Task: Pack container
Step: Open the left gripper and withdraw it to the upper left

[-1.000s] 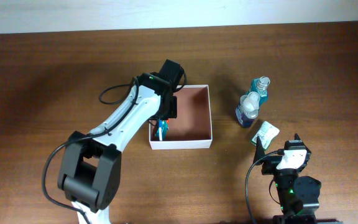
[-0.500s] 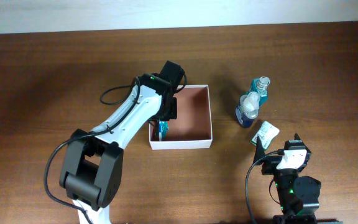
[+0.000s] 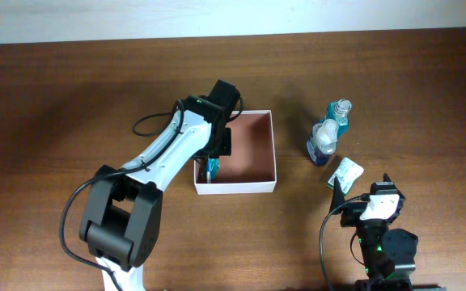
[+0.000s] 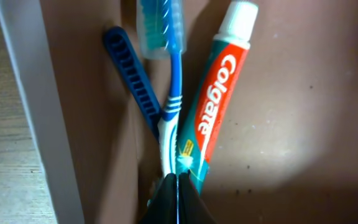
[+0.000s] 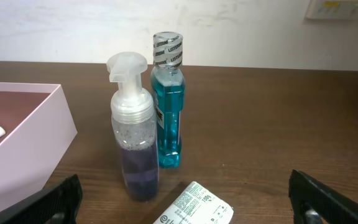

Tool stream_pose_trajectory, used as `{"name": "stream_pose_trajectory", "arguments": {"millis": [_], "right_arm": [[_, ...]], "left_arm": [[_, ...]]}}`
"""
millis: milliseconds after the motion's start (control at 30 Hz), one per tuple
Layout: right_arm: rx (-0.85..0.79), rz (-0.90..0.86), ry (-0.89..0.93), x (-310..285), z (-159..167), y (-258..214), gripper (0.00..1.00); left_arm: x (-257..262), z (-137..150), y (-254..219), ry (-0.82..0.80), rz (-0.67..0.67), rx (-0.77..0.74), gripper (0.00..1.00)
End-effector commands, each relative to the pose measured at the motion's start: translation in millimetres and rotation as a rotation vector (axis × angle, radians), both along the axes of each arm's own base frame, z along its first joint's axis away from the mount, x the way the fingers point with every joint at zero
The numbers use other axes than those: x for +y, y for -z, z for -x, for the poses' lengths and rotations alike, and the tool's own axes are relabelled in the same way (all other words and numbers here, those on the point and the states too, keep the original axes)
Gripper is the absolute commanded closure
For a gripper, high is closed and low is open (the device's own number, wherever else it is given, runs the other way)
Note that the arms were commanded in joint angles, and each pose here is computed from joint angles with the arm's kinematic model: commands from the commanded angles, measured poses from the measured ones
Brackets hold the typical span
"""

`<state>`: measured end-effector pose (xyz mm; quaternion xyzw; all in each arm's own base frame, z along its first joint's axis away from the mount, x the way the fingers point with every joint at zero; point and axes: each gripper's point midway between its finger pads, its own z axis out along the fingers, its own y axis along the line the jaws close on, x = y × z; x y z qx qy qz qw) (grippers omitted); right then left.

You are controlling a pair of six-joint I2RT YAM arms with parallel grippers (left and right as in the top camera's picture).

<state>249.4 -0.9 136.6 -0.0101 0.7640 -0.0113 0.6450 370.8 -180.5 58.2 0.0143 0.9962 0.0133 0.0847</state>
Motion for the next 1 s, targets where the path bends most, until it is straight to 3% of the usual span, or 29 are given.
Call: {"name": "stream_pose_trajectory", "arguments": {"millis": [0,267,600,767,967], "right_arm": [[0.011,0.001,0.008,-1.4,0.3,4.0,0.02],[0.011,0.001,0.008,-1.4,0.3,4.0,0.02],[0.011,0.001,0.008,-1.4,0.3,4.0,0.02],[0.011,0.001,0.008,-1.4,0.3,4.0,0.02],[0.011,0.001,0.008,-1.3,0.3,4.0,0.02]], "left_arm": [[-11.8,-15.2,-46.2,0.034,0.072,-0.107,0.96],[11.2,-24.0,-102.7,-0.003,0.114,-0.224,0.91],[101.6,-30.7,-101.2,-0.192,0.002,-0.189,0.89],[138.5,-30.9,-99.4,-0.277,-0.028,-0.171,0.76],[170.2,-28.9,-98.3,-0.352,-0.048,-0.155,0.26]]}}
